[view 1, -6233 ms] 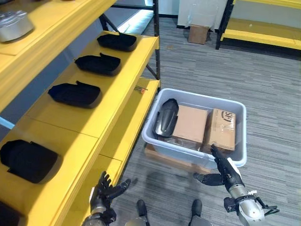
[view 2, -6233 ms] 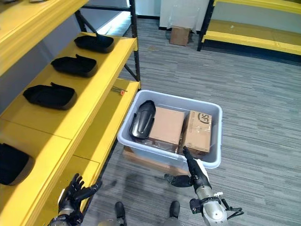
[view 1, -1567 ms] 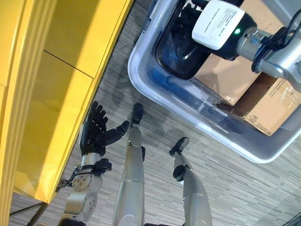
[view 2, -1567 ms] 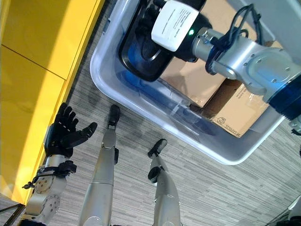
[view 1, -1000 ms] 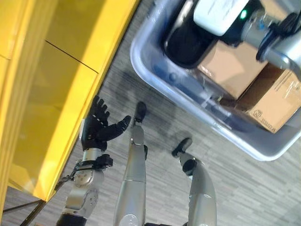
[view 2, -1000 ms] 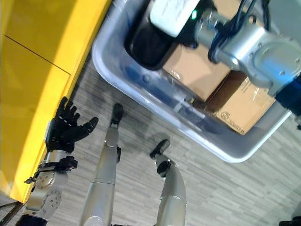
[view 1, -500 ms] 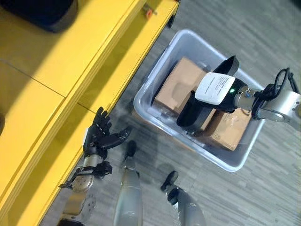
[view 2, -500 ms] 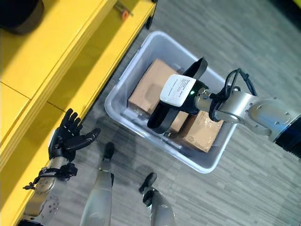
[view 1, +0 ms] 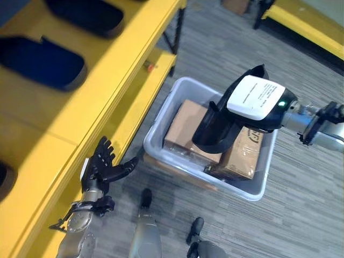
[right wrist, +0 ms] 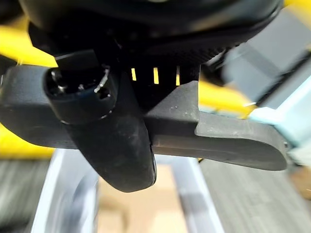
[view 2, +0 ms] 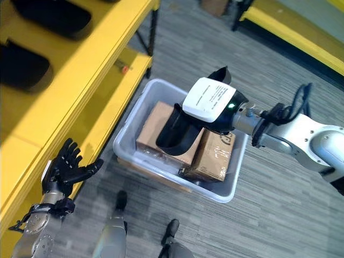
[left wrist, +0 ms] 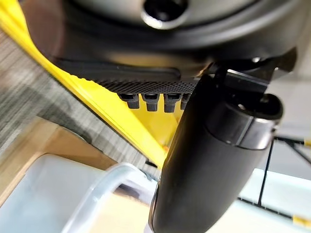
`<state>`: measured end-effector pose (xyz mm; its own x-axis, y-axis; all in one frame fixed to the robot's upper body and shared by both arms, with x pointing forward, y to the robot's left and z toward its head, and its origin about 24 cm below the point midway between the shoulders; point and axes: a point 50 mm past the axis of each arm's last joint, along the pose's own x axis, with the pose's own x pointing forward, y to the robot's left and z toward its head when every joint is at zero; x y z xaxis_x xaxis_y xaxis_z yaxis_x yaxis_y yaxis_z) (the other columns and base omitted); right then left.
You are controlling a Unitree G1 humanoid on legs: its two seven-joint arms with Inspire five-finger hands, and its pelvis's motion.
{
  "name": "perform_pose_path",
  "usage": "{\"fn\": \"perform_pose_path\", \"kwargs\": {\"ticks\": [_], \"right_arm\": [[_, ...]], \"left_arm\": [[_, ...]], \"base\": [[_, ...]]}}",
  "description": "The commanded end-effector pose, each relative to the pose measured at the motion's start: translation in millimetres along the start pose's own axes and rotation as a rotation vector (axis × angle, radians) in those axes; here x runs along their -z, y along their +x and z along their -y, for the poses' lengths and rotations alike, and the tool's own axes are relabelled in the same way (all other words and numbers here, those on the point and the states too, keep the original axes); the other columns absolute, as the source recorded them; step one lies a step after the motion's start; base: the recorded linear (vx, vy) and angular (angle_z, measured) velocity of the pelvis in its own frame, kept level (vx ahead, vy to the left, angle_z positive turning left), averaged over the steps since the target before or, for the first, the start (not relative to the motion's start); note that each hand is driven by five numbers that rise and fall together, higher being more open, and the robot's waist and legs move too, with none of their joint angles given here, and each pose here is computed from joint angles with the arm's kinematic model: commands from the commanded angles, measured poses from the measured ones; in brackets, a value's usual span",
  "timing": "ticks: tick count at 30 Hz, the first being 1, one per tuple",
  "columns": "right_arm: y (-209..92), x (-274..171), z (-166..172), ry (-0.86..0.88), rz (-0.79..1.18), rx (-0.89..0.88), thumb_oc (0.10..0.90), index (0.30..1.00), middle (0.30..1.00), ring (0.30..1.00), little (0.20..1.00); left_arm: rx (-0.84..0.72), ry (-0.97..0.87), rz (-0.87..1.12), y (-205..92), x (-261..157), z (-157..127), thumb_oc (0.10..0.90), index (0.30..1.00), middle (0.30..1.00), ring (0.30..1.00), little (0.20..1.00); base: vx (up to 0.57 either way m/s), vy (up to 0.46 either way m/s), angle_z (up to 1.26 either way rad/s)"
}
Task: Move parts from the plastic box to the shelf.
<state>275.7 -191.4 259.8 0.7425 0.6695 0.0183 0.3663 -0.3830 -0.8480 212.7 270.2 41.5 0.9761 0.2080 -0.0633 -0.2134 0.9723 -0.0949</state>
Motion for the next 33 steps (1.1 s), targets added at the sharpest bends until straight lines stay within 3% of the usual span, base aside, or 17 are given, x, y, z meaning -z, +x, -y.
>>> {"fn": "perform_pose_path", "kwargs": {"ticks": [1,8,15,19,33], "right_arm": [[4,21,25,0.083,-0.098,0.171,0.4,0.3,0.3,0.3,0.3],[1,24,26,0.265,-0.15,0.34,0.4,0.3,0.3,0.3,0.3],[12,29,18,0.371,-0.186,0.39,0.4,0.3,0.3,0.3,0.3],[15,30,10,0.412,-0.201,0.395,0.4,0.3,0.3,0.3,0.3],[27,23,5,0.507,-0.184,0.445,0.4,0.3,0.3,0.3,0.3]], "left_arm": [[0.186,0.119,0.207,7,-39,24,0.9,1.0,1.0,1.0,1.0],[0.235,0.24,0.344,12,-61,42,0.9,1.0,1.0,1.0,1.0],[0.226,0.524,0.562,19,-95,59,0.9,1.0,1.0,1.0,1.0],[0.192,0.788,0.708,21,-114,65,0.9,1.0,1.0,1.0,1.0],[0.188,1.019,0.946,20,-133,91,0.9,1.0,1.0,1.0,1.0]], "base": [[-0.01,0.012,-0.19],[0.01,0.008,-0.26],[0.01,0.017,-0.21],[0.0,0.004,-0.16],[0.0,0.004,-0.03]]}}
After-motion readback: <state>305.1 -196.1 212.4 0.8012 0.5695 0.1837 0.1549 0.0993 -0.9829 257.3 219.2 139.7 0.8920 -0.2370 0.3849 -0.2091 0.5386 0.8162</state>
